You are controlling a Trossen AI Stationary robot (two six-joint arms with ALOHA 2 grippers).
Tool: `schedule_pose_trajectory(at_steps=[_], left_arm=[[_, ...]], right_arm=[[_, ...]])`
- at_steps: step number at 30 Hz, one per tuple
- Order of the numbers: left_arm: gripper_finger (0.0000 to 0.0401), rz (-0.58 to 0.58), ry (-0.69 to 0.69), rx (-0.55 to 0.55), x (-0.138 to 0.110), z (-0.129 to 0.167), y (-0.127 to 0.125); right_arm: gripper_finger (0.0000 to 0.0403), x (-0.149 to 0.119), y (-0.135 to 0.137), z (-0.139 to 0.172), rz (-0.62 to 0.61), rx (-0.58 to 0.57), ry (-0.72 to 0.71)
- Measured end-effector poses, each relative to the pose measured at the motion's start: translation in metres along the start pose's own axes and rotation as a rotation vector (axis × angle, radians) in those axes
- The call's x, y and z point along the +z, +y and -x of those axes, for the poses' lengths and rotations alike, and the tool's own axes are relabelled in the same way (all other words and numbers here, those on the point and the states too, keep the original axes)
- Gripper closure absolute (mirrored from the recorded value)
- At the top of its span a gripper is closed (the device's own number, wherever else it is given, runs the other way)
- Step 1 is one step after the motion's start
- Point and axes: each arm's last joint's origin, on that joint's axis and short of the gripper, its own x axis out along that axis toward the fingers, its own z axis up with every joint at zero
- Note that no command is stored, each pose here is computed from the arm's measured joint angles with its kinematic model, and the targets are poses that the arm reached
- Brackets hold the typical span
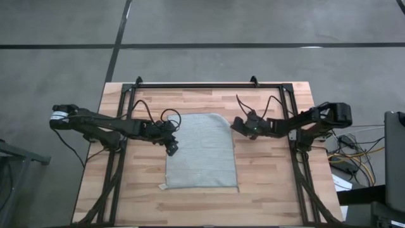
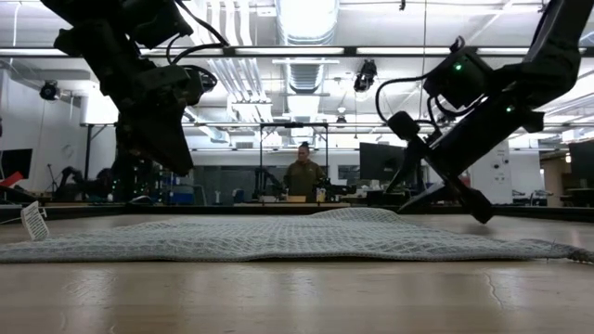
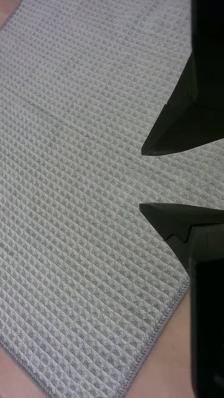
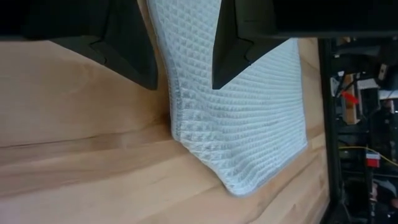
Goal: Fold microfiber towels
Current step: Fold the microfiber cloth on the table
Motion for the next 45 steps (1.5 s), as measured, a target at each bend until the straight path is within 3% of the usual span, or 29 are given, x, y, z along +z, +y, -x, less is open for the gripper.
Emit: schedule_pose_trajectory(at_steps=[20,34,45], left_arm=[[0.0263,0.0,0.0,0.0,0.0,0.0,0.0],[0.0263,0.0,0.0,0.0,0.0,0.0,0.0],[0.0263,0.0,0.0,0.0,0.0,0.0,0.0]], right_arm=[[0.0271,0.004,0.001,-0.014,-0.016,0.006,-0.001],[0.0372,0.003,0.001,-0.014,0.009,0.007,0.008],[0.0394,0.004,0.009,-0.015,0.148,0.032,-0.001]])
